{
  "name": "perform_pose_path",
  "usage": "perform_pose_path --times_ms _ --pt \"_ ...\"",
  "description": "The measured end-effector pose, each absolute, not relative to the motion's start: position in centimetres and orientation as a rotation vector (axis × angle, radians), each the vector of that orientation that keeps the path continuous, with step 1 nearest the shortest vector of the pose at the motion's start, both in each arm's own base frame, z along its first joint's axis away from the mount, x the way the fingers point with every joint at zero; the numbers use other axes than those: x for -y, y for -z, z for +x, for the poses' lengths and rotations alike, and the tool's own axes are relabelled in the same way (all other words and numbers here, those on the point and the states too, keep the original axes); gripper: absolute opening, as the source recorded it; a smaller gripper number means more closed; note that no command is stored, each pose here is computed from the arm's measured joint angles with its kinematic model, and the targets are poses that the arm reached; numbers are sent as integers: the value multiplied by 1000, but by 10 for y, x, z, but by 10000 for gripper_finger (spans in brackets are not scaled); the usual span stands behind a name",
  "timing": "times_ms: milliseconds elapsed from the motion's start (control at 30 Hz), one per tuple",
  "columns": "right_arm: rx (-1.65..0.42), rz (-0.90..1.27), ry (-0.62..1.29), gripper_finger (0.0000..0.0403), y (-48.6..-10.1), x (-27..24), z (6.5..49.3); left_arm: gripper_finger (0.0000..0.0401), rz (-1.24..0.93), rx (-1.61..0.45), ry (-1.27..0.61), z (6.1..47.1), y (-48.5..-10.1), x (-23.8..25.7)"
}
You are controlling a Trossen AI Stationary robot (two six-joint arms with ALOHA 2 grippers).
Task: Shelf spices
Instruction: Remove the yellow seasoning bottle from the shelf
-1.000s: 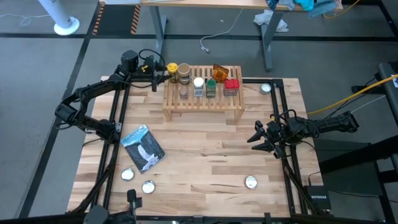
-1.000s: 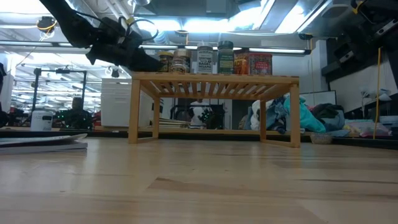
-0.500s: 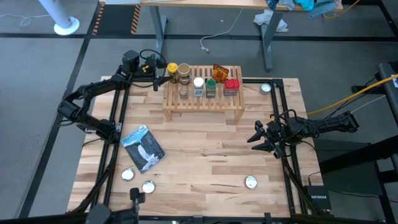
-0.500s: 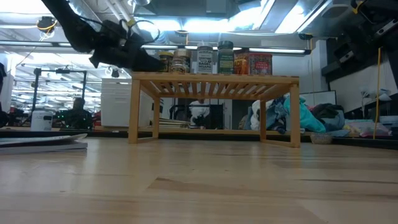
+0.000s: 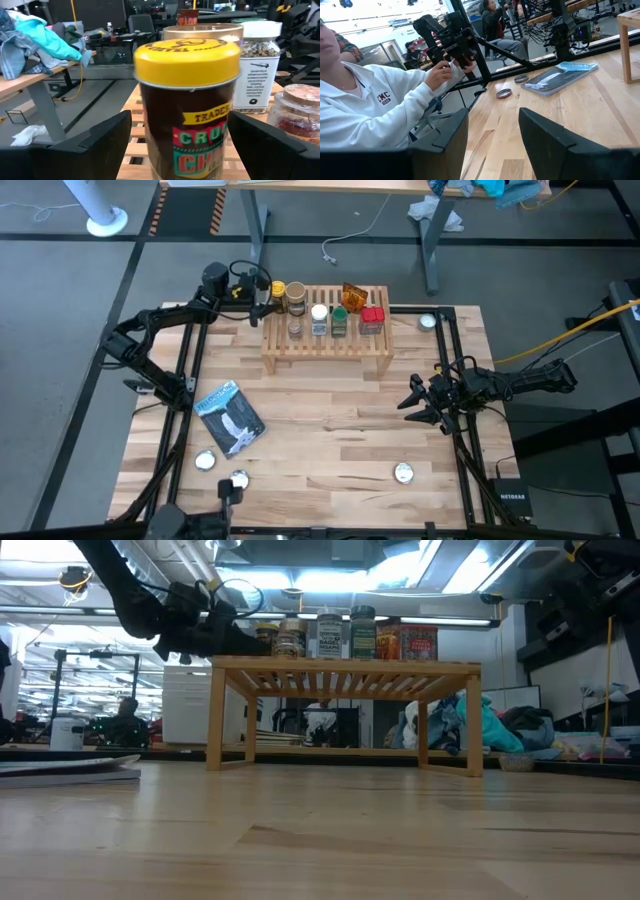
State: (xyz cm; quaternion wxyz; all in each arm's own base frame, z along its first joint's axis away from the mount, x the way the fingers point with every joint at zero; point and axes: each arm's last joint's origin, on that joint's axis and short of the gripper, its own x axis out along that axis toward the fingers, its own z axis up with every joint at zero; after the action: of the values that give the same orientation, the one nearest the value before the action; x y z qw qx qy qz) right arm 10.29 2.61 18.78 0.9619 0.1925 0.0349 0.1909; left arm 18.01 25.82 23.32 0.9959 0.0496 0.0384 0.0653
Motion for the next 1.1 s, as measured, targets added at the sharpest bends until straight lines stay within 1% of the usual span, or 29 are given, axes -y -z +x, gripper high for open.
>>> perform_pose_path --times_ms 267,400,600,933,1100 --pt "-71 390 -387 182 -188 -26 103 322 114 -71 -89 181 -233 -256" --pt "-71 390 -387 182 -188 -26 103 314 127 -70 -71 184 -233 -254" --pt "-71 390 -387 182 -188 -26 103 289 123 -70 -65 186 -233 -253" --pt "-70 390 -387 182 -188 -26 103 234 104 -72 -67 186 -233 -253" --pt "-71 390 -387 182 -188 -26 103 224 97 -73 -71 186 -233 -253"
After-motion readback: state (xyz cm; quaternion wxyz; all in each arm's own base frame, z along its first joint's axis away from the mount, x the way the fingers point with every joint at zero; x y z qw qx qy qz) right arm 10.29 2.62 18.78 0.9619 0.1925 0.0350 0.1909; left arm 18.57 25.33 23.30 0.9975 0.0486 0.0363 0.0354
